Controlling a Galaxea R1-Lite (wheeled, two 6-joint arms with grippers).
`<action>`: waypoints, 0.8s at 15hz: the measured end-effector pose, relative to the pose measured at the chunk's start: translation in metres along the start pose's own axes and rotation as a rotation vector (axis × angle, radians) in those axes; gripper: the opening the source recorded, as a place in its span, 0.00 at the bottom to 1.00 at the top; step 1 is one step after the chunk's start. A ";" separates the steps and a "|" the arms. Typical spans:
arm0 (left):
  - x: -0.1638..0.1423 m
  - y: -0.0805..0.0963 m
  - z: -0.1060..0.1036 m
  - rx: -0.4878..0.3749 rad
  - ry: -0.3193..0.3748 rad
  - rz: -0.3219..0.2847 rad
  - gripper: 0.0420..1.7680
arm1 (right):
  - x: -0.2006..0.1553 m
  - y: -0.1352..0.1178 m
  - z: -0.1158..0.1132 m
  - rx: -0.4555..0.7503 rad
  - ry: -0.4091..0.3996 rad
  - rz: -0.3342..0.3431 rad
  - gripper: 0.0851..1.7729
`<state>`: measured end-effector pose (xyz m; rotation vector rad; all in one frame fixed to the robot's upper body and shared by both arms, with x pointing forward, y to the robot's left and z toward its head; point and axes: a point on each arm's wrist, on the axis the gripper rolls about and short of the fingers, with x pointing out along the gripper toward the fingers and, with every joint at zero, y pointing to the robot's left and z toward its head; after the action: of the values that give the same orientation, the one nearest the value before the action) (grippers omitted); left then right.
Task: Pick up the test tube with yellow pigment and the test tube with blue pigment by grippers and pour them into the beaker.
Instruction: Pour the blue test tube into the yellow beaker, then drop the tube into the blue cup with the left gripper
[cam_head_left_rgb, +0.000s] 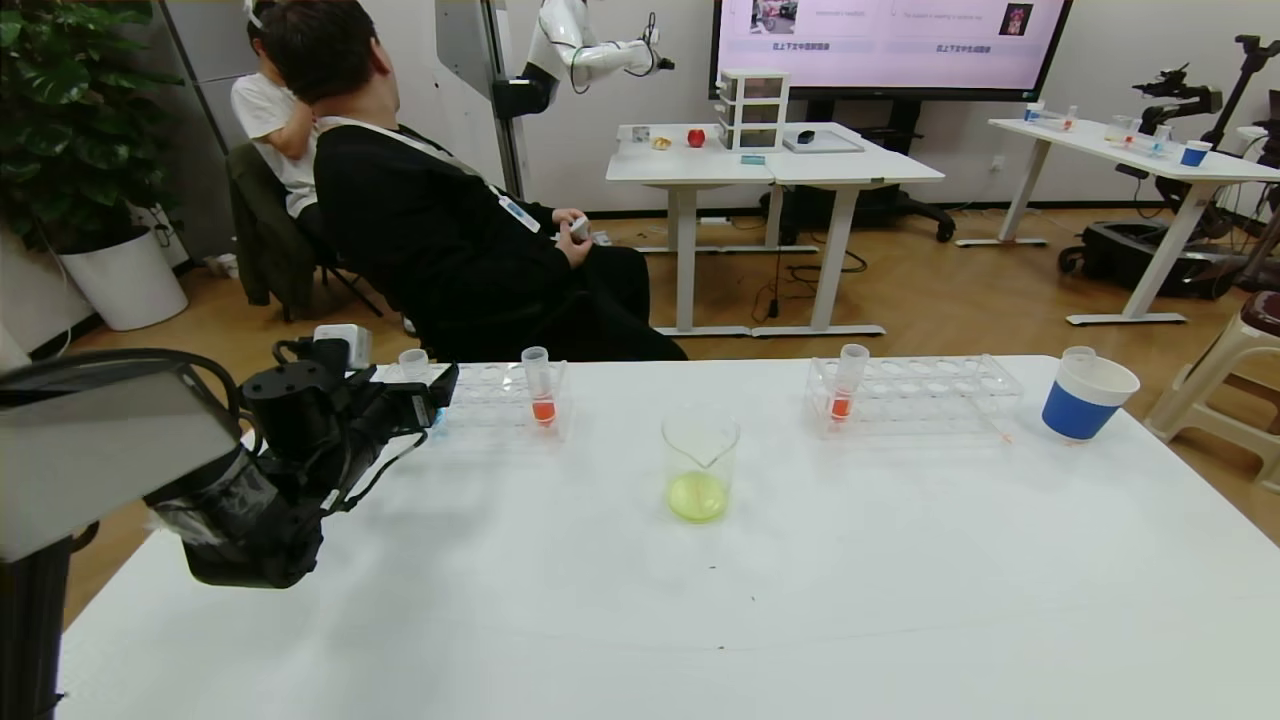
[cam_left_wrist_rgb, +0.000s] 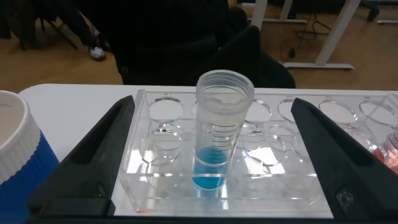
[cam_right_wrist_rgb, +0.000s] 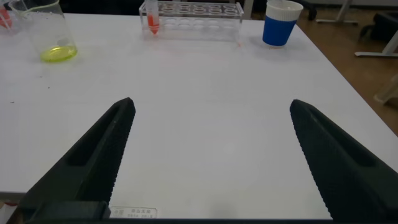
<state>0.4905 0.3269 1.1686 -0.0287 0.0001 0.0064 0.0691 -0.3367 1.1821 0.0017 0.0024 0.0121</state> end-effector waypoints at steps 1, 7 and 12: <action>0.004 0.000 -0.003 0.001 -0.002 -0.001 0.99 | 0.000 0.000 0.000 0.000 0.000 0.000 0.98; 0.013 -0.004 -0.011 0.003 -0.010 -0.007 0.99 | 0.000 0.000 0.000 0.000 0.000 0.000 0.98; 0.013 -0.003 -0.007 0.000 -0.038 0.010 0.42 | 0.000 0.000 0.000 0.000 0.000 0.000 0.98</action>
<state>0.5040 0.3233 1.1615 -0.0288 -0.0377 0.0174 0.0691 -0.3367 1.1821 0.0017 0.0024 0.0121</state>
